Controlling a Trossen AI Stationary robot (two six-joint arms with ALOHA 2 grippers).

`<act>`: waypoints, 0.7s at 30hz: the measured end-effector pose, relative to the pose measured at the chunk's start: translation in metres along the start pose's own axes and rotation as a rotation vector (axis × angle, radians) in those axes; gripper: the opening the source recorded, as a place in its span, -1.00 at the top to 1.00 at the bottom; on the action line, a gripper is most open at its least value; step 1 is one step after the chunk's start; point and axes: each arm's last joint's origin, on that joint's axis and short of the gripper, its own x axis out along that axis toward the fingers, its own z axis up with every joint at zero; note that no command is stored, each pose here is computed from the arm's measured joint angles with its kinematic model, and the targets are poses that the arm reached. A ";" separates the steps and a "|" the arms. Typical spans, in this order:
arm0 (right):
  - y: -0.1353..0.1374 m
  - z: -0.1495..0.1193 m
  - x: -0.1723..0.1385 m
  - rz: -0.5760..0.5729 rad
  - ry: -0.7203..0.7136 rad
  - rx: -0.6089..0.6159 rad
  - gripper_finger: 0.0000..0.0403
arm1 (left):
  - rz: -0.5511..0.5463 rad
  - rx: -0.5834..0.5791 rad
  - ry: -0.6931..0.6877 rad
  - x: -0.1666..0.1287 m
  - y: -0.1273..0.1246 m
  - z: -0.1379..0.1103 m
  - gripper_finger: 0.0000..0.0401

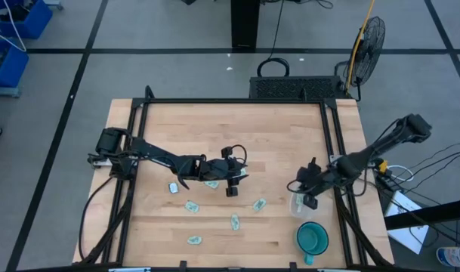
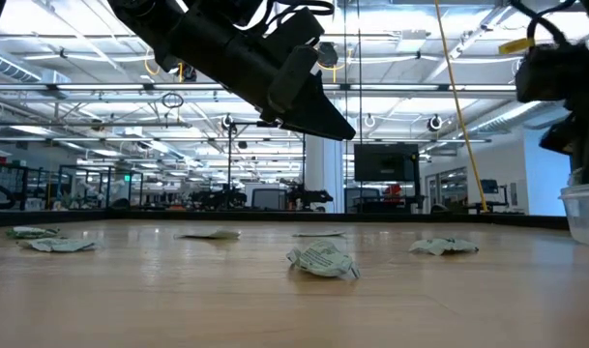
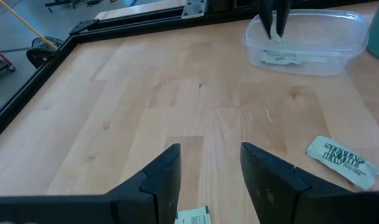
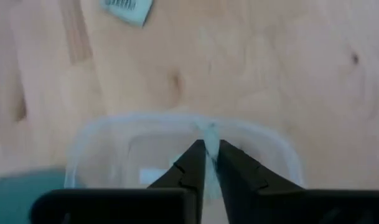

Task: Pick and place Stevia / Truvia into bins
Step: Put the stevia packet into the bin, then put the truvia packet into the bin

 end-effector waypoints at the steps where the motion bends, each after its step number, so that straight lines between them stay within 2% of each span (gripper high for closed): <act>1: -0.001 0.001 0.003 -0.008 0.012 0.004 0.74 | 0.000 0.000 0.000 0.000 0.000 0.000 0.14; 7: -0.003 0.002 0.020 -0.057 0.118 -0.007 0.48 | 0.001 0.000 0.000 0.000 0.000 0.000 0.14; 12: -0.003 0.014 0.027 -0.099 -0.015 -0.121 0.37 | 0.001 0.021 0.000 0.000 0.000 0.000 0.14; 21: -0.021 0.034 0.028 -0.178 -0.093 -0.151 0.34 | 0.017 0.032 0.002 0.001 0.004 0.000 0.14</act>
